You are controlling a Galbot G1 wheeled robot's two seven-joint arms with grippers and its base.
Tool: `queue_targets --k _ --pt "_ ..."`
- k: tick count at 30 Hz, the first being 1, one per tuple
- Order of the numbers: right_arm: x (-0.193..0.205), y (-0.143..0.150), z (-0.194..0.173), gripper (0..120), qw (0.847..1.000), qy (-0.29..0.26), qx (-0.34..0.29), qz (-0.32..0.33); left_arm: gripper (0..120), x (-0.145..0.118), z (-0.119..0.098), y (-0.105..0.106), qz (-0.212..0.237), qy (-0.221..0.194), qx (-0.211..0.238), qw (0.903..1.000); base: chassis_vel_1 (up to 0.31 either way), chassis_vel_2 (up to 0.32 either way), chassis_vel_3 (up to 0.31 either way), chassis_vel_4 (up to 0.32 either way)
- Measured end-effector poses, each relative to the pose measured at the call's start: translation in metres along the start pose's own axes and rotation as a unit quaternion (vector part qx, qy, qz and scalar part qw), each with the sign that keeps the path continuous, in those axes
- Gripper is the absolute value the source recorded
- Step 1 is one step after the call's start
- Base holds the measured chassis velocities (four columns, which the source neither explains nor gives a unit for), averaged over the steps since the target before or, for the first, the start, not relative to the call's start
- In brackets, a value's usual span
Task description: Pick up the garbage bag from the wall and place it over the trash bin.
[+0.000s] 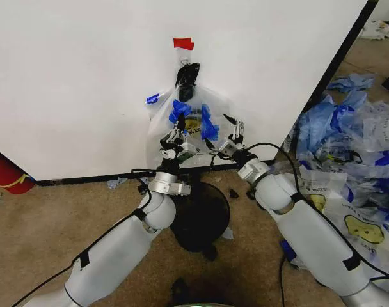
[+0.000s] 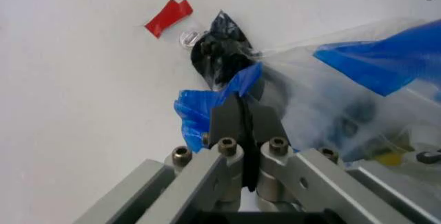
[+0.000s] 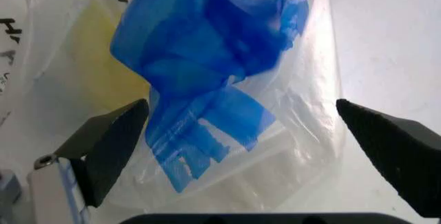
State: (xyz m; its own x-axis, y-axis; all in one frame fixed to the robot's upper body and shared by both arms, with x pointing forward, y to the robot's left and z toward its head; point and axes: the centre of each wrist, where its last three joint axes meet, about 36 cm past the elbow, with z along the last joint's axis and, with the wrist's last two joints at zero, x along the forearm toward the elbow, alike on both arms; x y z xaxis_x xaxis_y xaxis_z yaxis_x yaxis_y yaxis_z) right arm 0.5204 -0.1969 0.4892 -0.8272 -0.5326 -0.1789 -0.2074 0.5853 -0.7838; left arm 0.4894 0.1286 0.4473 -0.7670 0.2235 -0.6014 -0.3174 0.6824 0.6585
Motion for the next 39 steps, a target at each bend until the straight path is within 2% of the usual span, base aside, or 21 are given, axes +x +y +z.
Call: queue_targets --k 11,18,19,24,25,30,32,38,39 --pt "-0.0045 -0.0011 -0.0023 97 1.000 -0.004 0.002 -0.010 0 0.0026 0.0014 0.0018 -0.003 0.001 0.002 1.0000 0.000 0.000 0.000 0.000" --pt "-0.0019 -0.0038 -0.0009 70 1.000 -0.002 0.009 -0.009 0 0.0024 -0.0004 0.0004 -0.003 -0.001 0.005 1.0000 0.000 0.000 0.000 0.000" --pt "-0.0019 -0.0038 -0.0009 70 1.000 -0.002 0.009 -0.009 0 0.0024 -0.0004 0.0004 -0.003 -0.001 0.005 1.0000 0.000 0.000 0.000 0.000" --pt "-0.0001 -0.0039 -0.0001 48 1.000 -0.001 0.012 -0.008 0 0.0026 -0.0009 -0.0003 -0.003 -0.001 0.004 1.0000 0.000 0.000 0.000 0.000" --pt "-0.0001 -0.0039 -0.0001 48 1.000 -0.001 0.012 -0.008 0 0.0026 -0.0009 -0.0003 -0.003 -0.001 0.004 1.0000 0.000 0.000 0.000 0.000" --pt "0.0015 -0.0038 -0.0005 26 1.000 -0.001 0.009 -0.007 0 0.0028 -0.0010 -0.0005 -0.002 -0.001 0.004 1.0000 0.000 0.000 0.000 0.000" --pt "0.0019 -0.0036 -0.0005 23 1.000 -0.001 0.009 -0.007 0 0.0027 -0.0010 -0.0004 -0.002 -0.001 0.003 1.0000 0.000 0.000 0.000 0.000" --pt "0.0038 -0.0042 -0.0002 0 1.000 0.002 0.007 -0.004 0 0.0027 -0.0006 0.0004 0.000 -0.001 0.002 1.0000 0.000 0.000 0.000 0.000" --pt "0.0040 -0.0048 -0.0001 0 1.000 0.002 0.006 -0.003 0 0.0029 -0.0004 0.0005 0.000 -0.001 0.002 1.0000 0.000 0.000 0.000 0.000"
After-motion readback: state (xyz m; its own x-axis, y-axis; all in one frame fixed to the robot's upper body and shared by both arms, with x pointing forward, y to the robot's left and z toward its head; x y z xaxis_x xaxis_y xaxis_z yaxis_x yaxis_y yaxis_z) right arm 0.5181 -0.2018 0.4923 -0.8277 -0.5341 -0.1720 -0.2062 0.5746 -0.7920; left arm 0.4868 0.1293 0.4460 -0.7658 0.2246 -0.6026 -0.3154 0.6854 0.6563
